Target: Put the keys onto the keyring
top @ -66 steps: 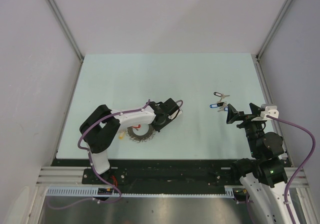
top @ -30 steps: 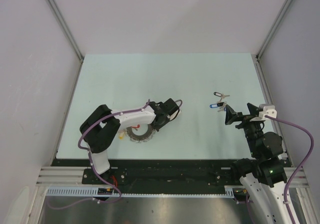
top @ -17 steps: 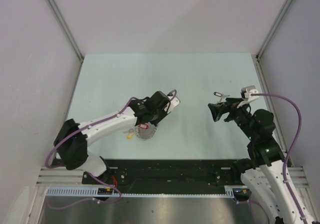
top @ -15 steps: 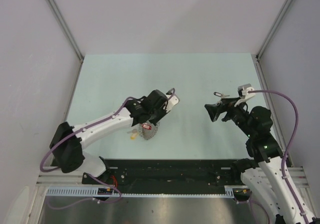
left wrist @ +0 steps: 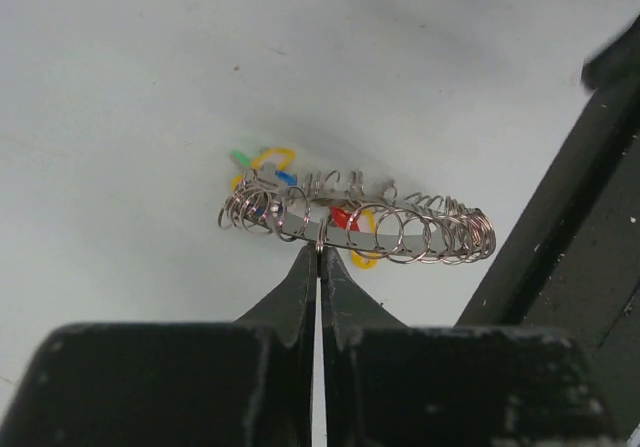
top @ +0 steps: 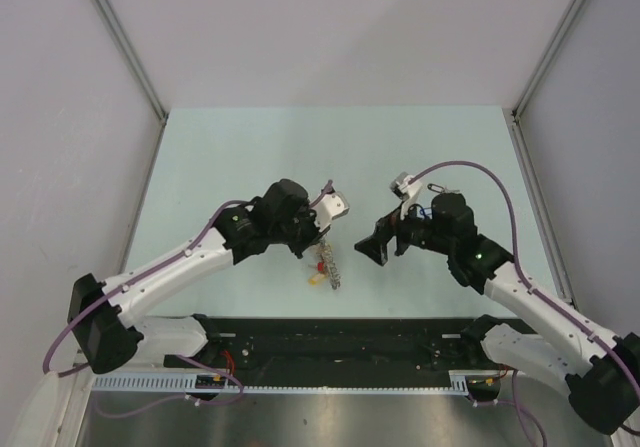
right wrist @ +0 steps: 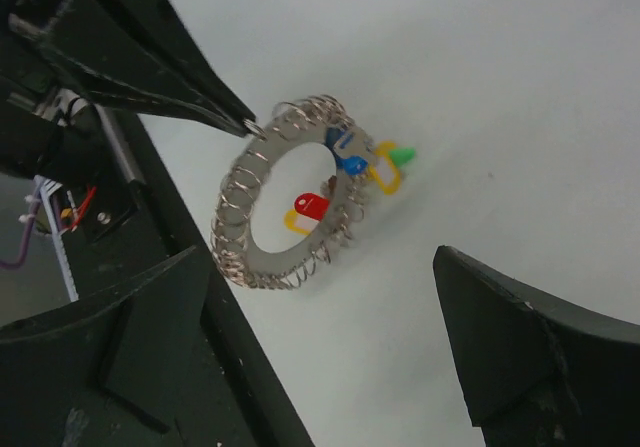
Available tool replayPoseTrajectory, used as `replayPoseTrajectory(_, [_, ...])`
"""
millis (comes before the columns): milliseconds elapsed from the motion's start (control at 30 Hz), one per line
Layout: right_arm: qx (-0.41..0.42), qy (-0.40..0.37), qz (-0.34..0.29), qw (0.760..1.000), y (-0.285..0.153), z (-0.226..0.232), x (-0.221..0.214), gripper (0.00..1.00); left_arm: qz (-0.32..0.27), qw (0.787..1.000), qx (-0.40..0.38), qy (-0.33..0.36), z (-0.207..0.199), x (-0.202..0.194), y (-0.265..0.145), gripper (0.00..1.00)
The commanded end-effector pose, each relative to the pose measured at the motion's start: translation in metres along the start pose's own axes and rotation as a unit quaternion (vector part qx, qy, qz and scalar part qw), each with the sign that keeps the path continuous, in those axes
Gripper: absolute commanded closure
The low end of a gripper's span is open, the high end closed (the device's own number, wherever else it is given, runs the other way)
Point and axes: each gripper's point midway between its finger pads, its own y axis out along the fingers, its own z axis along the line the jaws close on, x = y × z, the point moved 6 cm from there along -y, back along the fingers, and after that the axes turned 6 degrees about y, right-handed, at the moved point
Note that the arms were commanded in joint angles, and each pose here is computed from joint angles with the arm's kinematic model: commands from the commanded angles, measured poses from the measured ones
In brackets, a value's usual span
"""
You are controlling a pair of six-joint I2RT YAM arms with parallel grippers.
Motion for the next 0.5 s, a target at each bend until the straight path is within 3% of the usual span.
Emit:
replayPoseTrajectory(0, [0.100, -0.089, -0.053, 0.990, 0.019, 0.029, 0.026, 0.01, -0.068, 0.997, -0.030, 0.031, -0.006, 0.016, -0.017, 1.00])
replayPoseTrajectory(233, [0.214, -0.121, -0.052, 0.968, 0.042, 0.046, 0.018, 0.23, -0.096, 0.992, -0.072, 0.041, -0.017, 0.018, -0.023, 1.00])
replayPoseTrajectory(367, [0.253, -0.138, -0.056, 0.956, 0.047, 0.051, 0.019, 0.47, -0.109, 0.989, -0.085, 0.043, -0.020, 0.019, -0.027, 1.00])
replayPoseTrajectory(467, [0.275, -0.140, -0.046, 0.950, 0.049, 0.052, 0.015, 0.49, -0.126, 0.987, -0.094, 0.045, -0.021, 0.023, -0.030, 1.00])
